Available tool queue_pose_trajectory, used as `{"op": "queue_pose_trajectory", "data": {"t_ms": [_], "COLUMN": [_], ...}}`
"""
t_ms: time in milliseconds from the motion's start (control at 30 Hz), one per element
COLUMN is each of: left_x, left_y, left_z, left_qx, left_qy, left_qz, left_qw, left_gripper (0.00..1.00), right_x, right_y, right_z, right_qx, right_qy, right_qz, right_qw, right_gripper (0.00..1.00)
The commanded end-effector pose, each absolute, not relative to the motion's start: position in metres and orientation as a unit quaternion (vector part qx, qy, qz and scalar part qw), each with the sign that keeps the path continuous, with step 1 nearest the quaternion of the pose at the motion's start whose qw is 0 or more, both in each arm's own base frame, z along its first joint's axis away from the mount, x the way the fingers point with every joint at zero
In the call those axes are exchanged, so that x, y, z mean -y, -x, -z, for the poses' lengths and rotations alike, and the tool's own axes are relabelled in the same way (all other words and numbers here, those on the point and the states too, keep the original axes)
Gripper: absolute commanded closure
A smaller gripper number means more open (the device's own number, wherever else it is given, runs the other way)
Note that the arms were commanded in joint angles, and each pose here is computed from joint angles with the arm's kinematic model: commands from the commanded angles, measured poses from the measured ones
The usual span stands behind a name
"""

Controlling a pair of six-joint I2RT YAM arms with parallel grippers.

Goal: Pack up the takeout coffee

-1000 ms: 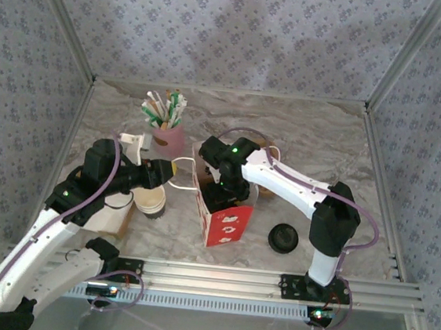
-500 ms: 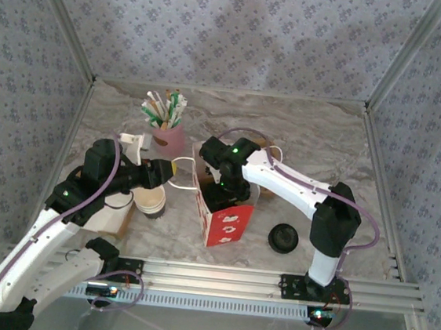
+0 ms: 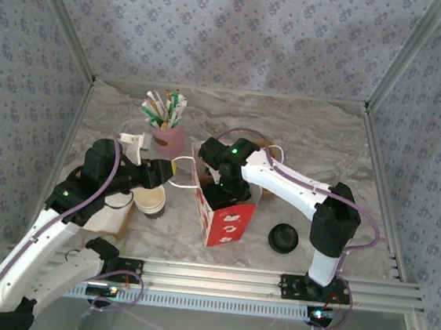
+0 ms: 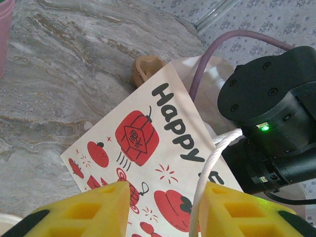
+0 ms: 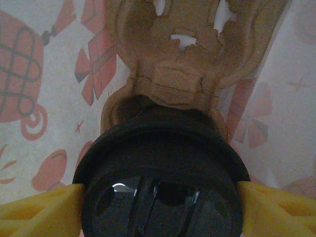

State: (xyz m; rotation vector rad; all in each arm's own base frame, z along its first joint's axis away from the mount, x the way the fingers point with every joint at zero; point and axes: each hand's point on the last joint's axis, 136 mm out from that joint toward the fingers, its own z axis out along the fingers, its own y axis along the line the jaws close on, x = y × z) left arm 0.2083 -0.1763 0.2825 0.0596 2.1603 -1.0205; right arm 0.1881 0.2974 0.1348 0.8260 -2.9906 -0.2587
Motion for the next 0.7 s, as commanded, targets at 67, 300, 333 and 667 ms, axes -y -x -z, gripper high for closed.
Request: {"op": "queue_pose_trajectory", "data": {"t_ms": [67,300,333,667], "left_x": [0.175,0.175,0.175,0.176], "left_y": [-0.208,-0.208,-0.208,-0.208], "left_z": [-0.284,-0.283,-0.283,-0.284], "left_qx": [-0.839,-0.839,-0.839,-0.838], "left_qy": [-0.021,-0.02,-0.02,-0.02], "left_qz": [0.397,0.398,0.397,0.398], "left_qw": [0.372,0.371,0.371,0.372], "left_gripper": [0.6,0.6,0.6,0.6], "right_x": [-0.292,-0.29,-0.29,-0.289], "right_y": [-0.187,-0.187,-0.186,-0.188], "right_z": [-0.152,-0.16,-0.16,-0.169], "right_qx": [0.962,0.963,0.963,0.964], "right_qy": [-0.262,-0.26,-0.26,-0.258], "right_qz": [0.073,0.068,0.067,0.065], "right_qw": [0.005,0.001,0.002,-0.007], "right_gripper": [0.18,0.16,0.16,0.12]}}
